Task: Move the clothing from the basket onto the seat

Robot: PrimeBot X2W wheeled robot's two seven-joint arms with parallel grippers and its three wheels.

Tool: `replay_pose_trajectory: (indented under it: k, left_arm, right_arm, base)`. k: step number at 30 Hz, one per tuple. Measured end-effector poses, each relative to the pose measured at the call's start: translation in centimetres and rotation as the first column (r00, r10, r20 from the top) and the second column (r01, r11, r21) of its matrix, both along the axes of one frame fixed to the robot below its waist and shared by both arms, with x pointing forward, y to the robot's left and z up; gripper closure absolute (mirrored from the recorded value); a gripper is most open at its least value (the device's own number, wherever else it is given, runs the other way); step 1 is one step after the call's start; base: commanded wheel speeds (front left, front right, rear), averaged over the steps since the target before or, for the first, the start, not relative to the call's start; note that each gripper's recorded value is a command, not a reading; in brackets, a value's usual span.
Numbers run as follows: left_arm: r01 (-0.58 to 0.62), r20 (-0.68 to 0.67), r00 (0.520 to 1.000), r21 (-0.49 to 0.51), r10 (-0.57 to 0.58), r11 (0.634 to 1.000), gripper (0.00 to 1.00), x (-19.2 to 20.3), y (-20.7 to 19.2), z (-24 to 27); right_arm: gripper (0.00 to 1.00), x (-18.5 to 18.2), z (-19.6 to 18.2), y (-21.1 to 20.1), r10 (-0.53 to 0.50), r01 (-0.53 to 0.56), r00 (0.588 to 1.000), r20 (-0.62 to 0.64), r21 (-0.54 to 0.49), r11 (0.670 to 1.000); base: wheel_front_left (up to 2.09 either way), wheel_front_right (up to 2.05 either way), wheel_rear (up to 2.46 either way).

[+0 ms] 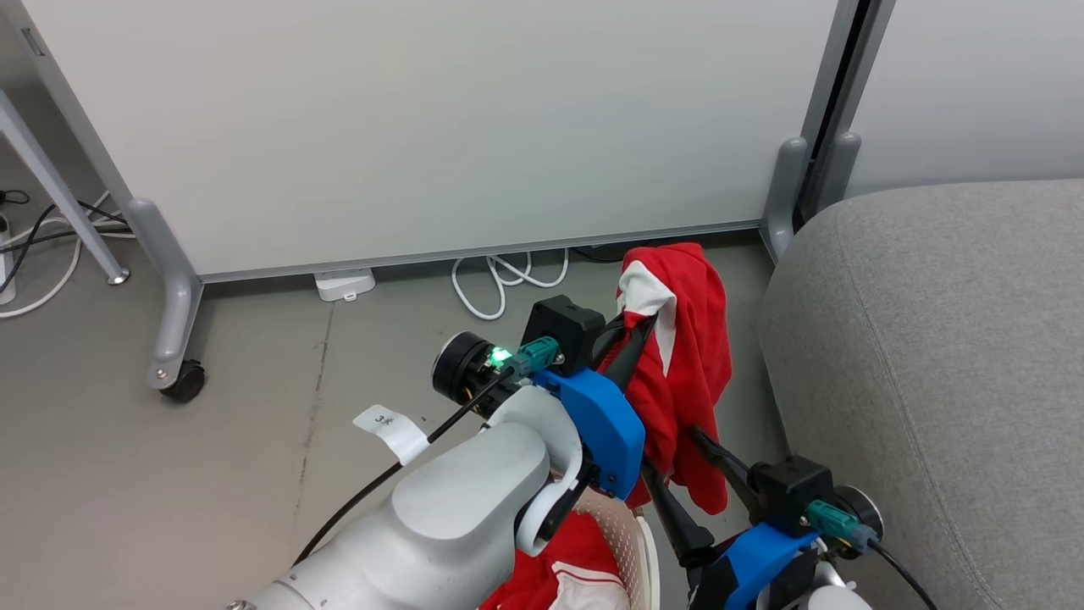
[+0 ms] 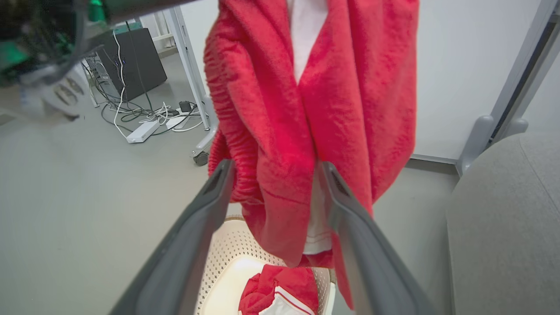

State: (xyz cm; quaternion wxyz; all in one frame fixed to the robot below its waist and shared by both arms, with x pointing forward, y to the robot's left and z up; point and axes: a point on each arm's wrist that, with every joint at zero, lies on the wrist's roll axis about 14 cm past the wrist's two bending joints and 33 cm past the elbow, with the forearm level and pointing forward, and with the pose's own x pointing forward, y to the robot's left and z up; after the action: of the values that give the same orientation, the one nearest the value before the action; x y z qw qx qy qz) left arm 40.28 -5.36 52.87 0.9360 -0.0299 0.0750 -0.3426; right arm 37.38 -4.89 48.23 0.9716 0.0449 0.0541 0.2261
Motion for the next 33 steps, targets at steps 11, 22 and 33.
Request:
replay_pose_trajectory:
  k: [11, 22, 33]
  left_arm:
    - [-0.002, -0.006, 1.000, -0.001, 0.002, 1.000, 1.00, -0.1, 0.2, -0.1]
    - [0.007, -0.004, 1.000, -0.007, -0.007, 1.000, 1.00, -0.2, 0.0, 0.2]
    - [0.014, -0.004, 1.000, -0.010, -0.014, 1.000, 1.00, -0.3, -0.3, 0.3]
  right_arm:
    - [0.00, 1.4, -1.1, 0.9, 0.036, -0.037, 0.999, -0.041, -0.047, 0.998]
    - [0.00, 2.7, -1.2, 1.9, 0.070, -0.073, 0.996, -0.048, -0.067, 0.995]
    - [0.00, 3.3, -1.7, 2.0, 0.076, -0.081, 0.995, -0.066, -0.070, 0.994]
  base:
    - [0.00, 0.00, 0.00]
    - [0.00, 0.00, 0.00]
    - [0.00, 0.00, 0.00]
